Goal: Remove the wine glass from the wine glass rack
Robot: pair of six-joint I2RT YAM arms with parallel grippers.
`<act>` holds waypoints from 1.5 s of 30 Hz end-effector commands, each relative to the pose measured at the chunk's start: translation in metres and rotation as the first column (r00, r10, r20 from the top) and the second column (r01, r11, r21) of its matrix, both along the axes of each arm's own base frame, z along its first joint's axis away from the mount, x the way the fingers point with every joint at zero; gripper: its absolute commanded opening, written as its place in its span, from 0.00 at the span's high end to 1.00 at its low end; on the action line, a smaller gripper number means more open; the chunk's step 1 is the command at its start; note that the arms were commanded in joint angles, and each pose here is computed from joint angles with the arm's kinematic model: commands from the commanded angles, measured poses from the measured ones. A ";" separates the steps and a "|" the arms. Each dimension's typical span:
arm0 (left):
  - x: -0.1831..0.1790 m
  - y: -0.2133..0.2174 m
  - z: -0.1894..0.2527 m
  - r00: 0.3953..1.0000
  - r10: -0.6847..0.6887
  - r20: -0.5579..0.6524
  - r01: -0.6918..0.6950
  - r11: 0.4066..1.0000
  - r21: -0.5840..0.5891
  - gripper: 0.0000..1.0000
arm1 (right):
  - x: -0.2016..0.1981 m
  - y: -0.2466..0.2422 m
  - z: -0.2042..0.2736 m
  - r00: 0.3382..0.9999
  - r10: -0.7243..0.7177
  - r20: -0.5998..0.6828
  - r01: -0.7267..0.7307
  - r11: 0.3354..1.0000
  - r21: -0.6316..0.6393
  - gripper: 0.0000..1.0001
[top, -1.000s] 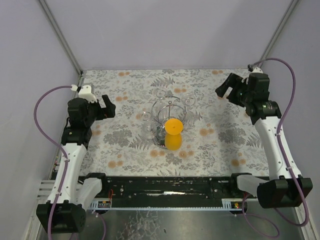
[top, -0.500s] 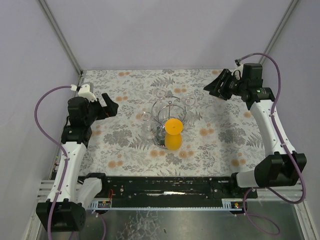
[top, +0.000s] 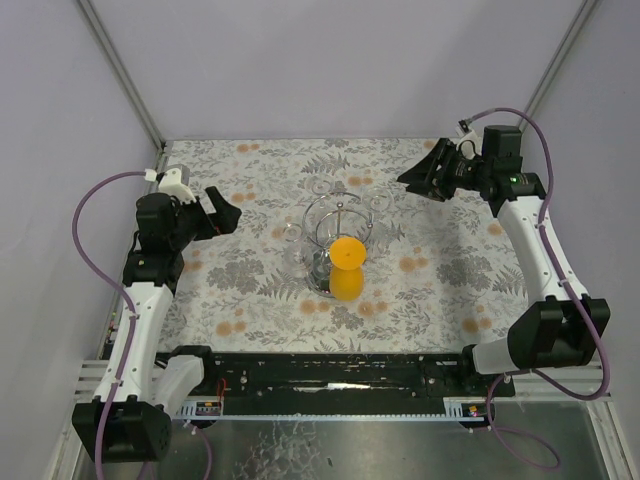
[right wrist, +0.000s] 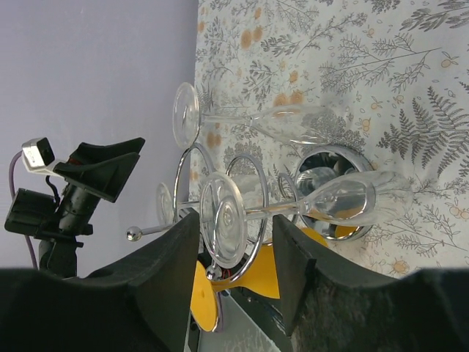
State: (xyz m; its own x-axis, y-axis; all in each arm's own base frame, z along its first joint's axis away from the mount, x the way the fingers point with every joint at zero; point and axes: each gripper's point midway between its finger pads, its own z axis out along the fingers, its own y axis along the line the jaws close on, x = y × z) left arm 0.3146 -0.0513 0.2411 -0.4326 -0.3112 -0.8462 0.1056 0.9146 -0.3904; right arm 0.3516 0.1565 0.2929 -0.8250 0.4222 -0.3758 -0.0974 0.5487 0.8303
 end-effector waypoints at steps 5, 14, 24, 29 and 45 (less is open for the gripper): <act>0.001 -0.005 0.012 0.999 -0.038 0.040 0.038 0.999 -0.007 0.00 | -0.004 0.012 -0.002 0.998 0.058 -0.002 -0.058 0.997 0.052 0.49; 0.001 -0.008 0.011 0.998 -0.056 0.039 0.057 0.998 -0.008 0.00 | -0.005 0.028 -0.009 0.995 0.096 -0.013 -0.096 0.994 0.054 0.49; 0.002 -0.009 0.010 0.997 -0.071 0.037 0.071 0.997 -0.004 0.00 | -0.006 0.038 -0.008 0.992 0.125 -0.012 -0.124 0.990 0.065 0.54; 0.003 -0.011 0.010 0.996 -0.081 0.039 0.081 0.997 -0.007 0.00 | -0.009 0.039 -0.011 0.991 0.135 -0.020 -0.133 0.989 0.066 0.57; 0.006 -0.011 0.010 0.995 -0.092 0.041 0.091 0.996 0.007 0.00 | -0.014 0.040 -0.019 0.988 0.147 -0.040 -0.144 0.987 0.075 0.72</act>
